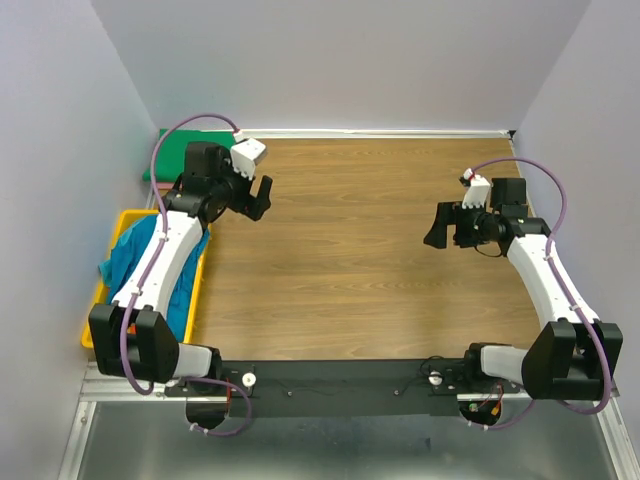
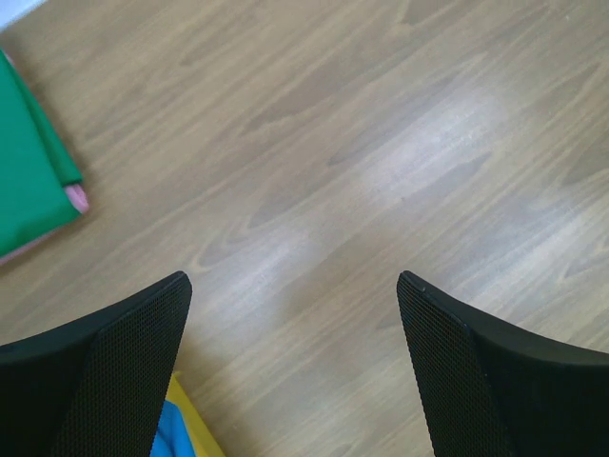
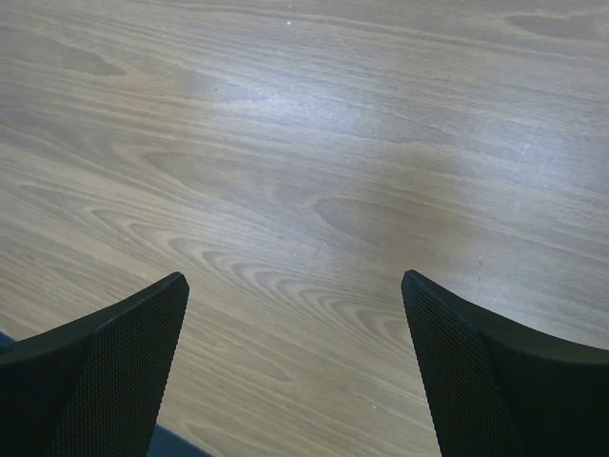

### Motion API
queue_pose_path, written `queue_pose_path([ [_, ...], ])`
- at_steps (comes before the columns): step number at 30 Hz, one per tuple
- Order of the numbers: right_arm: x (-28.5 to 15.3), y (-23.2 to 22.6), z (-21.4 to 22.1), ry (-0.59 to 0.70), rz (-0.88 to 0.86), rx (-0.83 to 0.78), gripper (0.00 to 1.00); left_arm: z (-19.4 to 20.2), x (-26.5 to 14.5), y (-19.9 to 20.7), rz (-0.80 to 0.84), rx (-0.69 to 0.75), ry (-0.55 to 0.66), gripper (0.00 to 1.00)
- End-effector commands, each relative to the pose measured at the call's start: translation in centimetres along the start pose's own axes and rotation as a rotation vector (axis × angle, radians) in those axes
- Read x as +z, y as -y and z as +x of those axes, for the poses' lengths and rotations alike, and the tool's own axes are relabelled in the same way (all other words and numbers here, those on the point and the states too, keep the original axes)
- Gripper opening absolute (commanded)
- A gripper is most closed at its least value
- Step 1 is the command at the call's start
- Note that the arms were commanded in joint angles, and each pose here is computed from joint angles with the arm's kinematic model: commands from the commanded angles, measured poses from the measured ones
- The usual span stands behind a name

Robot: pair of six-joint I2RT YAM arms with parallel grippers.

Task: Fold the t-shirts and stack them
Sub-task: Grab the tshirt from the pile

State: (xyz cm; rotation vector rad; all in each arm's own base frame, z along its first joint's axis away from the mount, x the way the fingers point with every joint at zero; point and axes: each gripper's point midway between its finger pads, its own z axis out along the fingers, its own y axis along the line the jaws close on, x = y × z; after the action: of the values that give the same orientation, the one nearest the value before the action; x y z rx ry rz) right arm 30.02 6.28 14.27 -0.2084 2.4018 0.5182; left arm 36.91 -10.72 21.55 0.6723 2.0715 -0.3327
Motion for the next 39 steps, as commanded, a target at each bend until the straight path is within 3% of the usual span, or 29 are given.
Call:
queue_pose_path([
  [1, -0.6, -0.6, -0.5, -0.008, -0.047, -0.029, 1.0, -1.7, -0.7, -1.8, -0.034, 0.026, 0.004, 0.96],
  [6, -0.4, -0.5, -1.4, -0.014, -0.053, -0.053, 1.0, -1.5, -1.9, -5.2, -0.065, -0.027, -0.021, 0.96],
  [11, 0.3, -0.2, -1.6, -0.058, -0.067, -0.052, 1.0, 1.0, -6.1, -12.9, -0.274, -0.124, -0.118, 0.97],
  [17, 1.5, 0.6, -2.8, -0.098, -0.075, -0.062, 1.0, 8.2, -10.3, -17.3, -0.499, -0.224, -0.335, 0.96],
  [23, 2.6, 1.3, -4.3, -0.127, -0.079, -0.067, 1.0, 15.4, -12.2, -19.4, -0.599, -0.296, -0.499, 0.96],
  [26, 3.1, 1.7, -4.8, -0.141, -0.081, -0.068, 1.0, 18.3, -12.1, -19.8, -0.607, -0.314, -0.562, 0.91],
  [35, 3.5, 2.7, -5.2, -0.175, -0.048, -0.085, 1.0, 22.0, -9.4, -19.5, -0.523, -0.369, -0.6, 0.87],
  [39, 3.5, 2.9, -5.1, -0.185, -0.038, -0.083, 1.0, 23.0, -8.8, -19.3, -0.503, -0.384, -0.622, 0.76],
])
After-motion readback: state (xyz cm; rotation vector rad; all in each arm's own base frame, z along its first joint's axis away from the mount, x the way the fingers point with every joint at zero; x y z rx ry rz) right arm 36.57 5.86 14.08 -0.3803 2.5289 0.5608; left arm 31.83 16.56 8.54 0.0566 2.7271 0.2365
